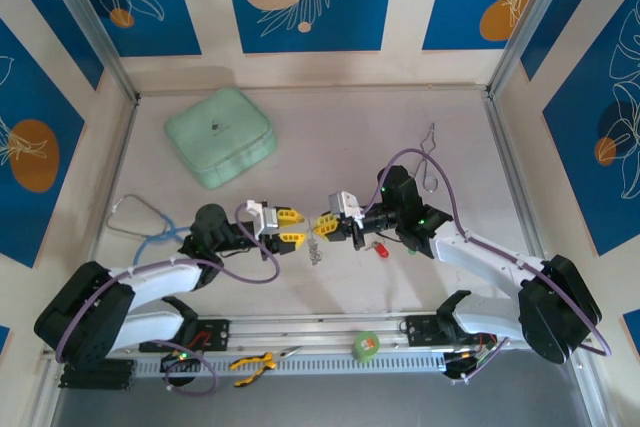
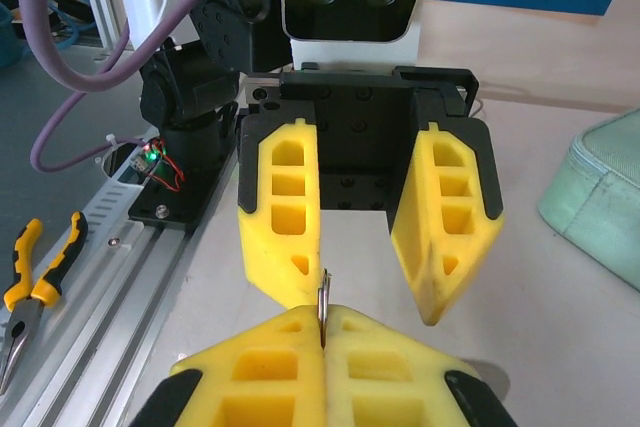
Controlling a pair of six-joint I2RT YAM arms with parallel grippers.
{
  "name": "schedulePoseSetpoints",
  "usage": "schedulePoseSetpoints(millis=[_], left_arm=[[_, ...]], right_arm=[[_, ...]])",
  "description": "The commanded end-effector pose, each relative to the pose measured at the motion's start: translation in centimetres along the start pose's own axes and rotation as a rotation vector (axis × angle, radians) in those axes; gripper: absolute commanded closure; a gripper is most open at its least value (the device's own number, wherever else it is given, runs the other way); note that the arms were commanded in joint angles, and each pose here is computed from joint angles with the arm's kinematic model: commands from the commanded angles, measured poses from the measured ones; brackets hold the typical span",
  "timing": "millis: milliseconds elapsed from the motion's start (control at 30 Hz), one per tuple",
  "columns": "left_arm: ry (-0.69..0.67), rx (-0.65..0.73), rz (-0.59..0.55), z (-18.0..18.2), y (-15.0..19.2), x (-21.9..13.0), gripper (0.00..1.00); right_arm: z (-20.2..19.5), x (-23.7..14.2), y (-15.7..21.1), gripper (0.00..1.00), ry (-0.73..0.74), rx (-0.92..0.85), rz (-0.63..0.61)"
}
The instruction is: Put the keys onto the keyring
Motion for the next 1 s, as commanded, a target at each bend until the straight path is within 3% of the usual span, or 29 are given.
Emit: schedulePoseSetpoints(millis=[0,433,967], left_arm=[[0.075,0.045,-0.046,-1.2,-2.0,0.4,0.61],[0.095,0.032,-0.032,-1.7,-1.8,0.5,0.78],[0.086,0.037,-0.04,-1.9,-2.1,0.4,0.8]], right_arm=[[-0.4,0.1,-1.4,1.0,0.001,-0.033,-0.019],[-0.5,1.1,-1.0,1.0,-0.003,-0.029,0.008],[-0.8,1.8,0.3,1.0,0.002,0.008,0.066]])
Point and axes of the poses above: each hand's point on the last joint's axis, 136 mm out from that joint toward the fingers, its own x axis out along the fingers, its own z axis along the line the jaws close on, y = z × x, the point moved 1 cm from there along -x, back along the fingers, and after that the axes turned 8 degrees about -x, right-handed, at the moved point
